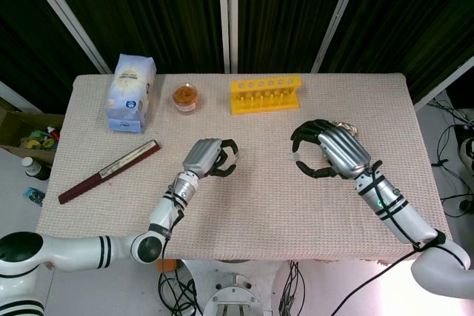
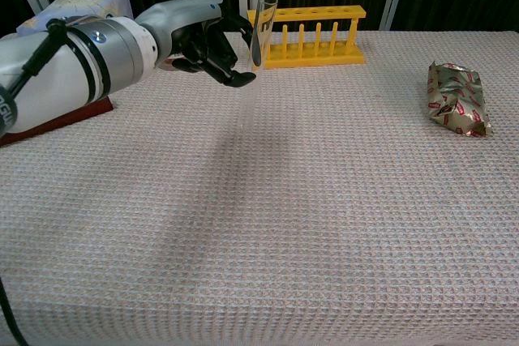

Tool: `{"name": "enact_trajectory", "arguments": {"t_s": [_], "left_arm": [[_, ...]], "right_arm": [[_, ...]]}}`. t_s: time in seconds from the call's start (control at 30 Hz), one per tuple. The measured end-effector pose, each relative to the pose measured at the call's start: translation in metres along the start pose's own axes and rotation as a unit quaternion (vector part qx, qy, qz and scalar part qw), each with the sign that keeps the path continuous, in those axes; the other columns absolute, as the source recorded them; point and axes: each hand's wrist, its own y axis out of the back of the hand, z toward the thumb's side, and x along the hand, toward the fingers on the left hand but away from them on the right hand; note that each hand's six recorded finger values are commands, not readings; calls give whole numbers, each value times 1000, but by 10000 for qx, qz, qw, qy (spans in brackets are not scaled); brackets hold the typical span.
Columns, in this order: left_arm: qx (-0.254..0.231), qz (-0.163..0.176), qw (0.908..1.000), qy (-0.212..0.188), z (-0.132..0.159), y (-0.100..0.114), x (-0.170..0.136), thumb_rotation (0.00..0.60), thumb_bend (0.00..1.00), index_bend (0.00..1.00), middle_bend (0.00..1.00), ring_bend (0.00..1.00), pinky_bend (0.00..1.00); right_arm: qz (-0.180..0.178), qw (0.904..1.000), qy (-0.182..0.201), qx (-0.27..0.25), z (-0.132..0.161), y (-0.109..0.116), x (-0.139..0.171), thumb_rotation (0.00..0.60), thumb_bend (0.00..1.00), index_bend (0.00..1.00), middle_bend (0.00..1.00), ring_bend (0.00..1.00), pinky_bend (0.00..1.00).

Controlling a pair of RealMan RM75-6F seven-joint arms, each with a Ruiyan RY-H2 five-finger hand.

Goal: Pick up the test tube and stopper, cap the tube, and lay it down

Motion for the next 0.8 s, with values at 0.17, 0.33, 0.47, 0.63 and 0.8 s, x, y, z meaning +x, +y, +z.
{"name": "enact_trajectory", "arguments": {"t_s": [0.17,0.33,0.47,0.63,0.8], "left_arm": [[229,52,9997,-71,12,-3,2,600,466,652,934,909,1000],[349,48,9993,-123,24,-6,3,600,467,652,934,908,1000],[406,39,9990,-165,33,-8,3,600,466,652,934,909,1000],[457,29,9988,-187,38,-9,3,600,467,652,934,909,1000],[492,39,9985,-217,42,-9,3,600,467,652,934,909,1000]], "right_arm": [[146,9999,39,56,8,-6,-14,600,374,636,369,228,259],[278,9994,60,189,16,-14,-28,600,376,640,369,228,259],[361,9989,78,293,22,-20,-36,600,376,641,369,228,259],[431,9984,123,351,30,-27,-41,600,376,642,369,229,259],[444,9982,150,385,33,-29,-43,600,376,643,369,234,259]]}}
